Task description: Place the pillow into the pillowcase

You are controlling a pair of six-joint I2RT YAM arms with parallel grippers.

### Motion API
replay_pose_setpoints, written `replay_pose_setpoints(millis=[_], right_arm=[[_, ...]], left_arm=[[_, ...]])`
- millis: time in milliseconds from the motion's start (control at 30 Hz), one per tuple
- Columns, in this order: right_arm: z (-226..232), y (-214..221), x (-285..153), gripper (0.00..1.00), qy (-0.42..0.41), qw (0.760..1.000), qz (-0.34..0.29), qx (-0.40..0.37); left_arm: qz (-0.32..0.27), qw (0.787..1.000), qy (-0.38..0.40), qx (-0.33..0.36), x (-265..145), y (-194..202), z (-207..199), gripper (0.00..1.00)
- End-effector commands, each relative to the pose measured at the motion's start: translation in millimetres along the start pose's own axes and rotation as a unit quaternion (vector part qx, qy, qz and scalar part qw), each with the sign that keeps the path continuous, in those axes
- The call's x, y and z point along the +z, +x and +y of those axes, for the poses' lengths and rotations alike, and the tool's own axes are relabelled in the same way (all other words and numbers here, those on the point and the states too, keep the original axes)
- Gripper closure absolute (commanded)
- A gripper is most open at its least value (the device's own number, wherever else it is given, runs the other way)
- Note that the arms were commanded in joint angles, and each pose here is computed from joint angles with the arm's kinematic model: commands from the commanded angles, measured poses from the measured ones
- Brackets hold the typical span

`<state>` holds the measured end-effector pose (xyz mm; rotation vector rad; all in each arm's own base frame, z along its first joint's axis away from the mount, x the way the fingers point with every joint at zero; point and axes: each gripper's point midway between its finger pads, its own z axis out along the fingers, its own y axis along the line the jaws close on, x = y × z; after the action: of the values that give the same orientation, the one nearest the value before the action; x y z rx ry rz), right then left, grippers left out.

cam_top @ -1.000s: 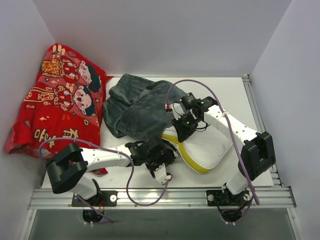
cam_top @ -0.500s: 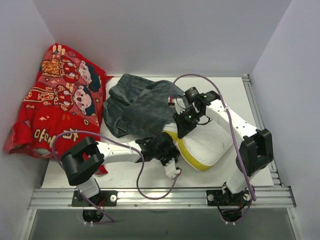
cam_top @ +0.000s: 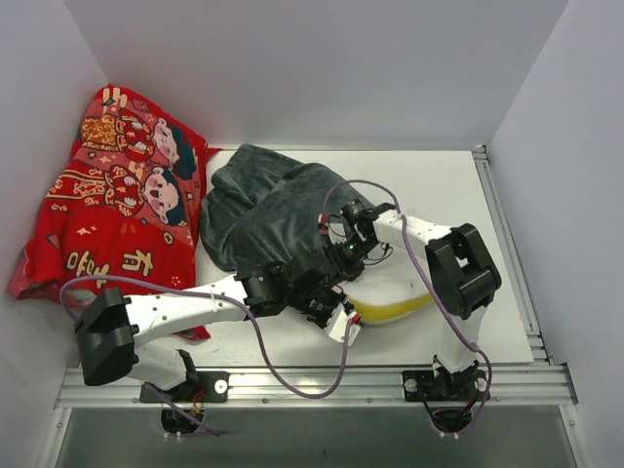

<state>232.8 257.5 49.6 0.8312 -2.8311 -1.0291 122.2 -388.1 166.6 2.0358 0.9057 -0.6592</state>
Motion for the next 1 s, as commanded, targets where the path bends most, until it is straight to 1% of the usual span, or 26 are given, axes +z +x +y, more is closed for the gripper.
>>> replay_pose_setpoints(millis=[0,67,100,133,167,200,233,267,300,333,367,400,433,467,500,533,600,633,667,700,767,800,833,900,933,967], right_arm=[[0,15,12,0.94,-0.006,1.000,-0.016,0.005],[8,22,7,0.77,-0.015,1.000,-0.017,0.006],[19,21,-6,0.51,-0.022,0.999,-0.031,-0.003],[24,19,-16,0.45,-0.022,0.999,-0.042,-0.010],[31,12,-29,0.40,-0.024,0.998,-0.059,-0.022],[42,12,-50,0.36,-0.022,0.996,-0.077,-0.030],[41,9,-67,0.36,-0.024,0.995,-0.096,-0.023],[49,4,-89,0.36,-0.023,0.991,-0.128,-0.037],[47,8,-101,0.36,-0.020,0.990,-0.136,-0.027],[29,6,-120,0.36,0.000,0.986,-0.165,-0.001],[24,9,-133,0.34,0.013,0.983,-0.184,0.001],[11,18,-138,0.32,0.028,0.982,-0.185,0.024],[-15,23,-151,0.28,0.067,0.976,-0.198,0.059],[-31,30,-156,0.24,0.089,0.972,-0.200,0.086],[-44,42,-155,0.23,0.104,0.972,-0.184,0.100],[-69,52,-166,0.23,0.135,0.963,-0.188,0.139],[-92,72,-168,0.22,0.157,0.956,-0.164,0.184],[-101,79,-170,0.21,0.165,0.953,-0.156,0.201],[-117,93,-174,0.20,0.183,0.944,-0.140,0.236],[-125,101,-175,0.19,0.190,0.939,-0.130,0.255],[-137,113,-173,0.18,0.192,0.935,-0.109,0.279],[-143,118,-174,0.18,0.192,0.930,-0.106,0.295],[-145,121,-172,0.18,0.190,0.931,-0.098,0.296],[-144,122,-163,0.19,0.168,0.935,-0.086,0.300],[-141,121,-159,0.21,0.153,0.939,-0.082,0.297],[-141,120,-152,0.25,0.136,0.940,-0.074,0.303]], left_arm=[[-0.102,0.994,-0.033,-0.016,-34,-68,9,0.67],[-0.088,0.993,-0.051,-0.061,-48,-64,10,0.54],[-0.085,0.988,-0.066,-0.113,-56,-62,15,0.52],[-0.074,0.984,-0.074,-0.144,-64,-57,17,0.52],[-0.062,0.977,-0.095,-0.180,-75,-44,29,0.50],[-0.059,0.964,-0.109,-0.234,-83,-40,35,0.49],[-0.042,0.953,-0.134,-0.268,-92,-30,45,0.48],[-0.019,0.940,-0.154,-0.303,-96,-12,54,0.47],[0.000,0.927,-0.171,-0.334,-98,-1,59,0.47],[0.045,0.913,-0.190,-0.358,-96,20,66,0.47],[0.070,0.905,-0.201,-0.369,-93,32,70,0.47],[0.089,0.894,-0.209,-0.386,-90,42,74,0.46],[0.112,0.884,-0.211,-0.401,-81,54,85,0.45],[0.137,0.874,-0.226,-0.407,-79,66,91,0.43],[0.145,0.870,-0.227,-0.412,-74,70,97,0.42],[0.162,0.866,-0.222,-0.418,-63,79,104,0.39],[0.185,0.860,-0.234,-0.414,-57,90,115,0.37],[0.207,0.855,-0.222,-0.421,-46,104,111,0.36],[0.212,0.855,-0.231,-0.413,-45,106,121,0.36],[0.221,0.853,-0.229,-0.413,-41,111,121,0.36],[0.246,0.851,-0.209,-0.415,-26,128,114,0.37],[0.262,0.846,-0.220,-0.409,-28,135,117,0.38],[0.279,0.842,-0.209,-0.412,-22,147,111,0.41],[0.293,0.840,-0.201,-0.411,-18,155,108,0.48],[0.301,0.838,-0.189,-0.414,-14,160,102,0.55],[0.301,0.838,-0.183,-0.416,-12,161,101,0.72]])
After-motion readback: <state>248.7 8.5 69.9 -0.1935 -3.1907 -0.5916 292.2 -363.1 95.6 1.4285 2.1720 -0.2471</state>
